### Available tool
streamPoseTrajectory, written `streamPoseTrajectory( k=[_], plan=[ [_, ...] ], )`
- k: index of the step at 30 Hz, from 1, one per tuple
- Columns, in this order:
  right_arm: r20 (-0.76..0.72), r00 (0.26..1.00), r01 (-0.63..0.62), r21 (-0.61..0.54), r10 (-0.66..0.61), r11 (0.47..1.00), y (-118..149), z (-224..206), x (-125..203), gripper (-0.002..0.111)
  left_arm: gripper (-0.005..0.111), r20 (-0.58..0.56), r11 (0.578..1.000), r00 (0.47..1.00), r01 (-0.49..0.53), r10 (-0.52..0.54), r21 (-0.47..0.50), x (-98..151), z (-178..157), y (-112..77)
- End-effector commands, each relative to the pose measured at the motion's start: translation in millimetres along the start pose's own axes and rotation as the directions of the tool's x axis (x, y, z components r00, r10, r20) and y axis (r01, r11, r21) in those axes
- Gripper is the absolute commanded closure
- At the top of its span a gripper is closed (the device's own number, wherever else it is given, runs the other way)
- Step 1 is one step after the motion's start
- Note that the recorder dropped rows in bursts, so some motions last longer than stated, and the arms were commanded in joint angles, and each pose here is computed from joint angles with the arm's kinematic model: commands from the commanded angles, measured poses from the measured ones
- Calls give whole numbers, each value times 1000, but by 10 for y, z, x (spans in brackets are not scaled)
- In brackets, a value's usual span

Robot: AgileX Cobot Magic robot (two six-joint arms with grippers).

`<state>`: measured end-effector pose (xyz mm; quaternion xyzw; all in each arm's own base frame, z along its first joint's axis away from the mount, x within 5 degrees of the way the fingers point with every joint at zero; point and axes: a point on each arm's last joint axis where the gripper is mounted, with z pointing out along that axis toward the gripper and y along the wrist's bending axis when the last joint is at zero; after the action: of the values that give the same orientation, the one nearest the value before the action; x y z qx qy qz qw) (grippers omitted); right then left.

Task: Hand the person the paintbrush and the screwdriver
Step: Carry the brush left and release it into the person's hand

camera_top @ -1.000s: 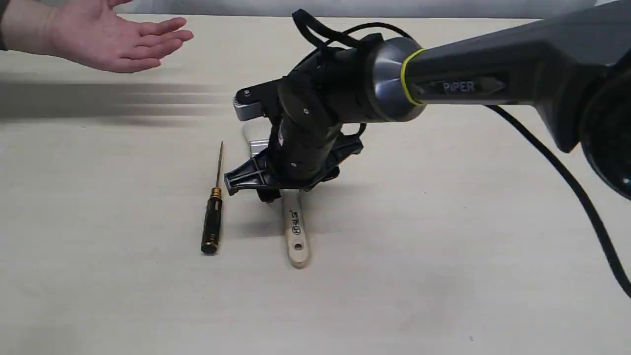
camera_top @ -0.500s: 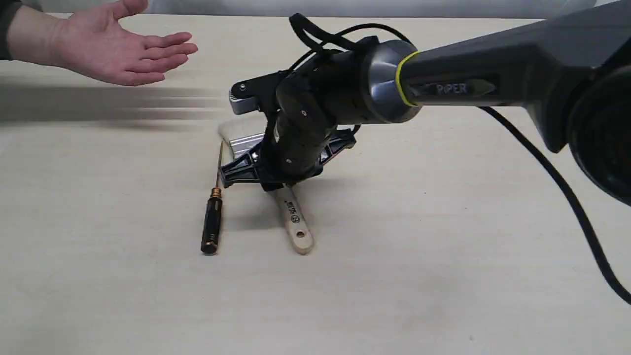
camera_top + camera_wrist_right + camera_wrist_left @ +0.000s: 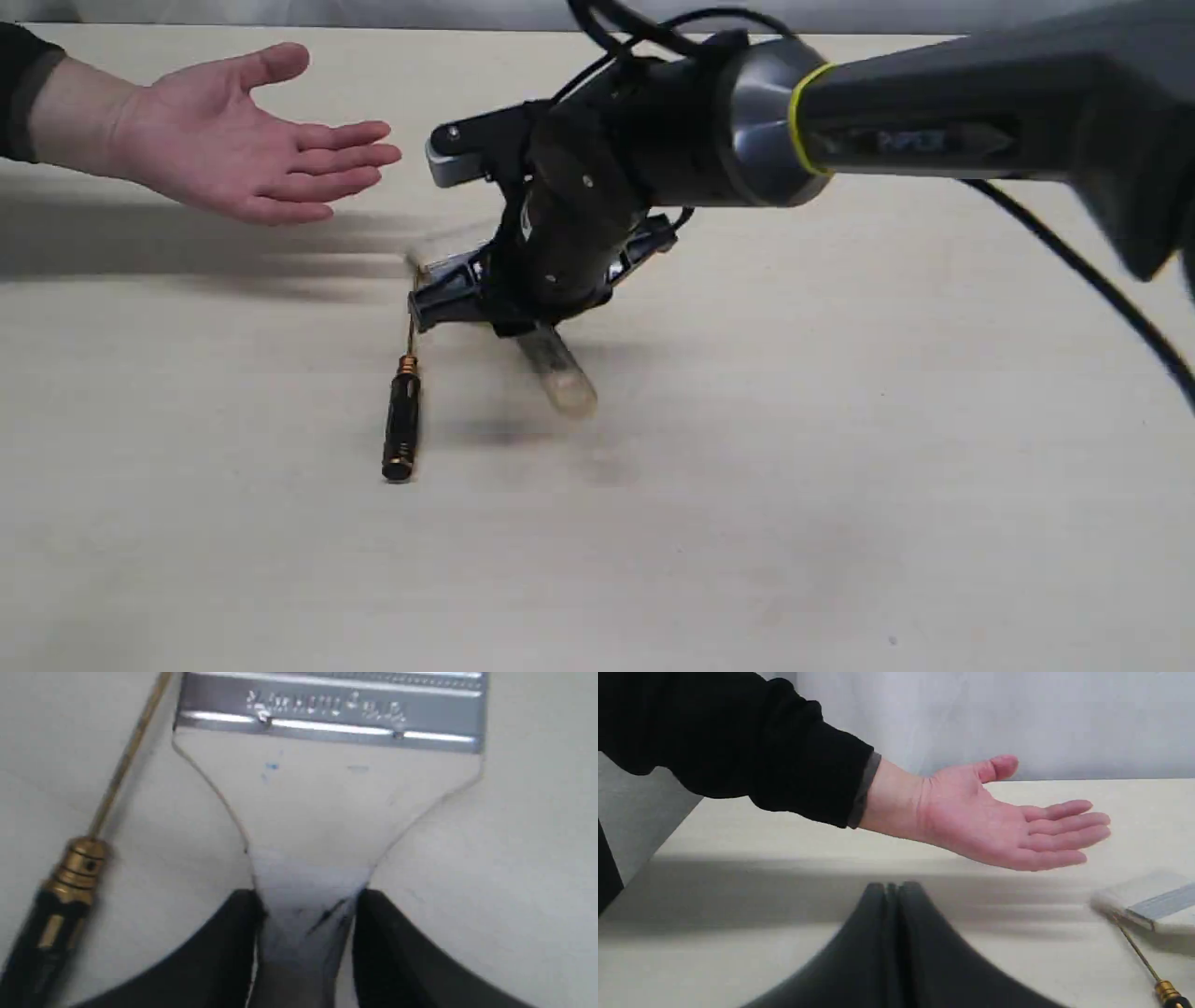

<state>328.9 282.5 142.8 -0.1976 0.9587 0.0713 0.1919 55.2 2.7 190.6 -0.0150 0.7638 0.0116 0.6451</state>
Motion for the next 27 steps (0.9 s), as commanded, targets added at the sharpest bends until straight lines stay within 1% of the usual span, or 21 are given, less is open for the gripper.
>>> streamPoseTrajectory(
  k=[1,7,10,12,13,16,18,25,27],
  plan=[
    [89,996,19,-32,-16,999,17,-373,-129,104,107,8,1000,1000,1,-1,9,-1,0,-5],
    [199,980,29,-72,-14,997,37,-808,-239,104,107,6,1000,1000,4,-4,10,0,0,-6],
    [287,958,60,-147,-15,987,101,-968,-310,104,107,6,1000,1000,4,-4,10,0,0,-6],
    [335,942,65,-212,10,975,157,-1012,-353,104,107,6,1000,1000,4,-4,10,0,0,-6],
    [378,926,94,-238,4,967,189,-1036,-389,104,107,6,1000,1000,4,-4,10,0,0,-6],
    [431,902,127,-299,15,946,262,-1029,-455,104,107,6,1000,1000,4,-4,10,0,0,-6],
    [443,897,165,-310,-11,936,305,-1008,-507,104,107,6,1000,1000,4,-4,10,0,0,-6],
    [374,926,180,-352,-38,918,454,-640,-674,104,107,6,1000,1000,4,-4,10,0,0,-6],
    [371,925,219,-342,-83,914,513,-521,-671,104,107,6,1000,1000,4,-4,10,0,0,-6]
  ],
)
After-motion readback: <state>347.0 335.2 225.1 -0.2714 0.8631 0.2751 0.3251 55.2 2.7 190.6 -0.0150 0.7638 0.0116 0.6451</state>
